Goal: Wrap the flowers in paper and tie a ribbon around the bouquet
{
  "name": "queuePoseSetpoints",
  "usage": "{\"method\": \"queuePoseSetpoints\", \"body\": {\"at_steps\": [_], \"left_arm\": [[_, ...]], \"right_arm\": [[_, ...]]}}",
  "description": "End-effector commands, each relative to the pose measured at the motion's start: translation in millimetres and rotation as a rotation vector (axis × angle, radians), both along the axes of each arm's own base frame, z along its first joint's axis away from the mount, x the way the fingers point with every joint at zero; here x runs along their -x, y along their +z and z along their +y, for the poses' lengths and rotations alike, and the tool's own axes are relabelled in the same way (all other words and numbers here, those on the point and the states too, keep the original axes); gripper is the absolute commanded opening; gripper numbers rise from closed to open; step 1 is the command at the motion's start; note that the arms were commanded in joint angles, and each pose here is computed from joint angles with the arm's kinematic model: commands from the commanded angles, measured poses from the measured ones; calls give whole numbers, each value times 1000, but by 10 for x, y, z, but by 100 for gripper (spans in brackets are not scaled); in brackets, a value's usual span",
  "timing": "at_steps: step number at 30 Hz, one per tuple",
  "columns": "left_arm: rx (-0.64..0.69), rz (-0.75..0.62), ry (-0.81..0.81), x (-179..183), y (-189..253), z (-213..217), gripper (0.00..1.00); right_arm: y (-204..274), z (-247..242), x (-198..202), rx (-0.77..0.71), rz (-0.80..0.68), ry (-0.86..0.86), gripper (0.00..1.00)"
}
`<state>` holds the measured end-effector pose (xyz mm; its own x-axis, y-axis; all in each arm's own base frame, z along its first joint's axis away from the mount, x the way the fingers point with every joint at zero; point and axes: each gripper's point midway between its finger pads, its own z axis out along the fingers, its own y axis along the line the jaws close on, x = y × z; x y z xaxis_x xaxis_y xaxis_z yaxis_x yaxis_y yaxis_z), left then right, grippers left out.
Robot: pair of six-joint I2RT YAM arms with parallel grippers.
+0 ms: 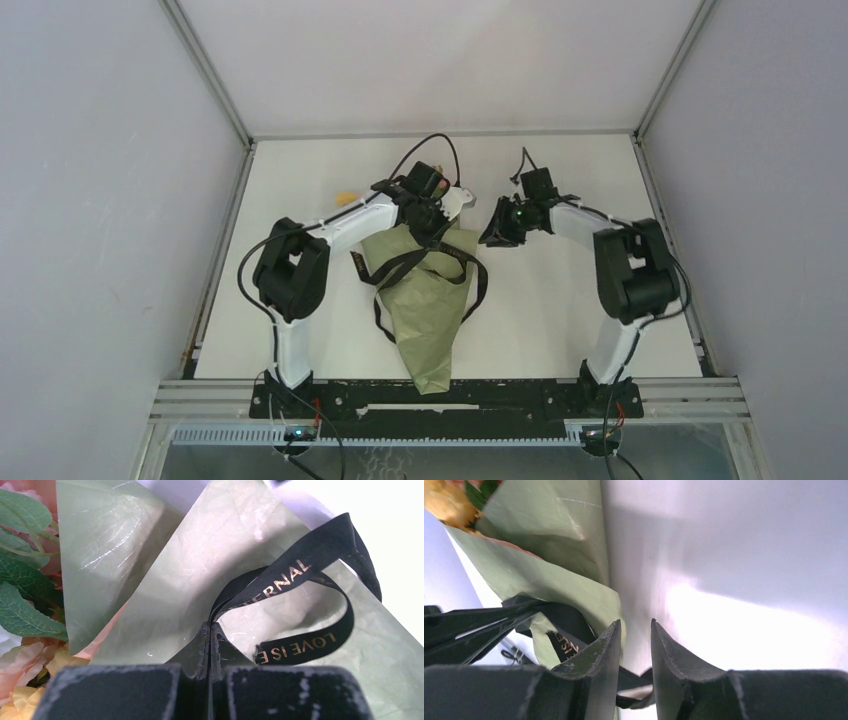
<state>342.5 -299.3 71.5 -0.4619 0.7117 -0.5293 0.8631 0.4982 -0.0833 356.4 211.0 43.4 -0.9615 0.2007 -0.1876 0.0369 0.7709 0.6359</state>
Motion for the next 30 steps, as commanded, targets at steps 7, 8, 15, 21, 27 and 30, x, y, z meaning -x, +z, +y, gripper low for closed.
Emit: {"method": "queuePoseSetpoints", "body": {"at_steps": [7, 8, 15, 21, 27, 30], "left_arm": [[17, -6, 20, -30, -36, -46, 0], [18, -2, 19, -24, -43, -47, 0], [16, 6, 18, -7, -70, -47, 0], [20, 5, 19, 11, -53, -40, 0], [16, 6, 19, 26, -67, -24, 0], [19, 9, 19, 33, -64, -22, 0]], "right_arm": [[642, -1, 197, 140, -324, -160, 40], [646, -8, 242, 139, -332, -179, 40], [641, 419, 552, -8, -299, -118, 42], [304, 490, 607, 43, -222, -122, 47], [74, 526, 625, 71, -183, -112, 46], [0, 557, 612, 66, -174, -101, 45]]}}
